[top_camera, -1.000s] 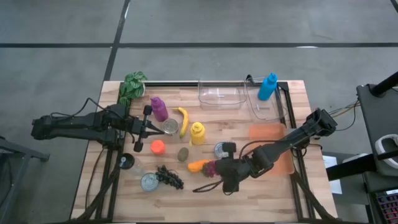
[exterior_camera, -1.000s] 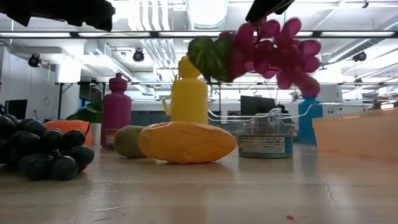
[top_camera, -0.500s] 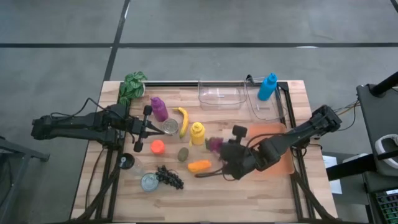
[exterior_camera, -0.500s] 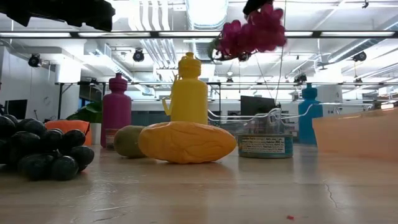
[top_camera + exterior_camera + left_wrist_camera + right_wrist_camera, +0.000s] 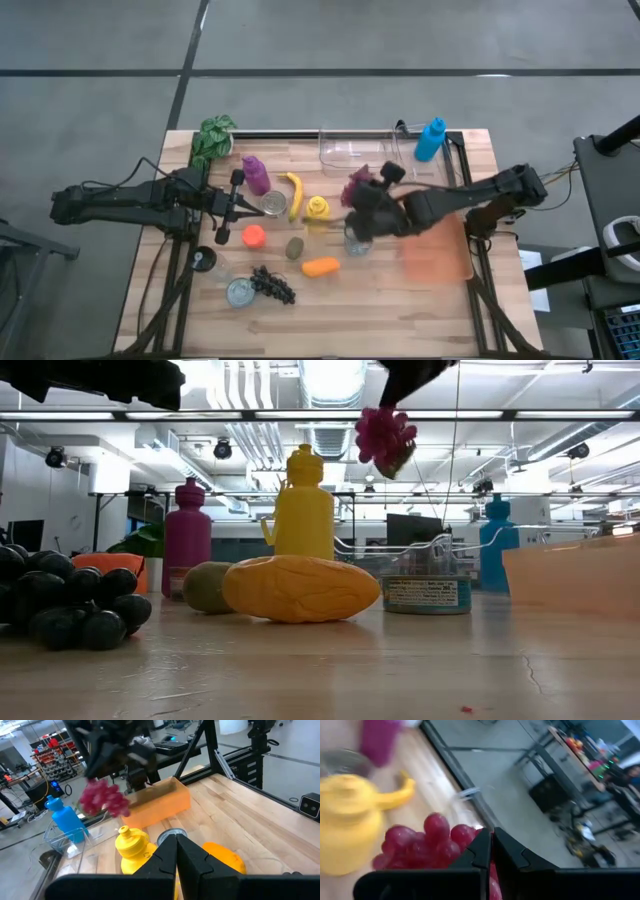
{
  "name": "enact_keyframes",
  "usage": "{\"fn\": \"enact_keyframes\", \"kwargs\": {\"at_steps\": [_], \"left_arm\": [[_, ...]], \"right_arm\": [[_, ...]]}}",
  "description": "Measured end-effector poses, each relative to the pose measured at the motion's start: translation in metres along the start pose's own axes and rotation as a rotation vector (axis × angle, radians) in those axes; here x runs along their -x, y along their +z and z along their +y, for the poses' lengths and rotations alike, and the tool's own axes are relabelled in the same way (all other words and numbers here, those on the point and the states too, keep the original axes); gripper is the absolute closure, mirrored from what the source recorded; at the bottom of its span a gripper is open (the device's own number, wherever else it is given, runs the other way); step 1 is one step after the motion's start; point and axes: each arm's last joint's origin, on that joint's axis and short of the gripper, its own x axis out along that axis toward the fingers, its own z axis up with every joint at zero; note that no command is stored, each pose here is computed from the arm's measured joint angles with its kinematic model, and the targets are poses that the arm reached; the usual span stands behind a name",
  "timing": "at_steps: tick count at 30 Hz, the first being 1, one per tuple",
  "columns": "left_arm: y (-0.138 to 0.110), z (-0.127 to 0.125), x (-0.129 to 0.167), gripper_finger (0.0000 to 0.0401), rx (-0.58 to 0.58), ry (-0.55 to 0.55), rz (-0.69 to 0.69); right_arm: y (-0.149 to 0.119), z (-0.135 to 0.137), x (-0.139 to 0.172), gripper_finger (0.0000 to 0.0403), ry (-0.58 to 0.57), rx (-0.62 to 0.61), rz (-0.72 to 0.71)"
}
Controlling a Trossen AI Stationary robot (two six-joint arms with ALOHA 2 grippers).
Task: Pick & Place Food Item
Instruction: Put the red grapes into the left transparent bin
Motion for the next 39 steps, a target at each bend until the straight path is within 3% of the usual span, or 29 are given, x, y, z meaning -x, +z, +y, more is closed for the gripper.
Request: {"fn": "enact_keyframes", "kwargs": {"at_steps": [10,21,27,32,39], "left_arm": [[0.0,0.0,0.0,0.0391,0.0,0.0,0.0],[0.0,0.0,0.0,0.0391,0.0,0.0,0.0],[0.0,0.0,0.0,0.0391,0.0,0.0,0.0],[0.0,0.0,0.0,0.0391,0.0,0.0,0.0],[0.0,0.0,0.0,0.0391,0.0,0.0,0.0]], "right_arm": [[0.003,-0.042,-0.057,0.0394,-0.153,-0.001,0.124],[-0.001,-0.081,-0.099,0.0394,-0.256,-0.092,0.222],[0.004,-0.094,-0.114,0.0394,-0.26,-0.2,0.198],[0.002,-0.099,-0.123,0.0394,-0.28,-0.221,0.186],[-0.014,-0.095,-0.144,0.0394,-0.296,-0.283,0.163]]}}
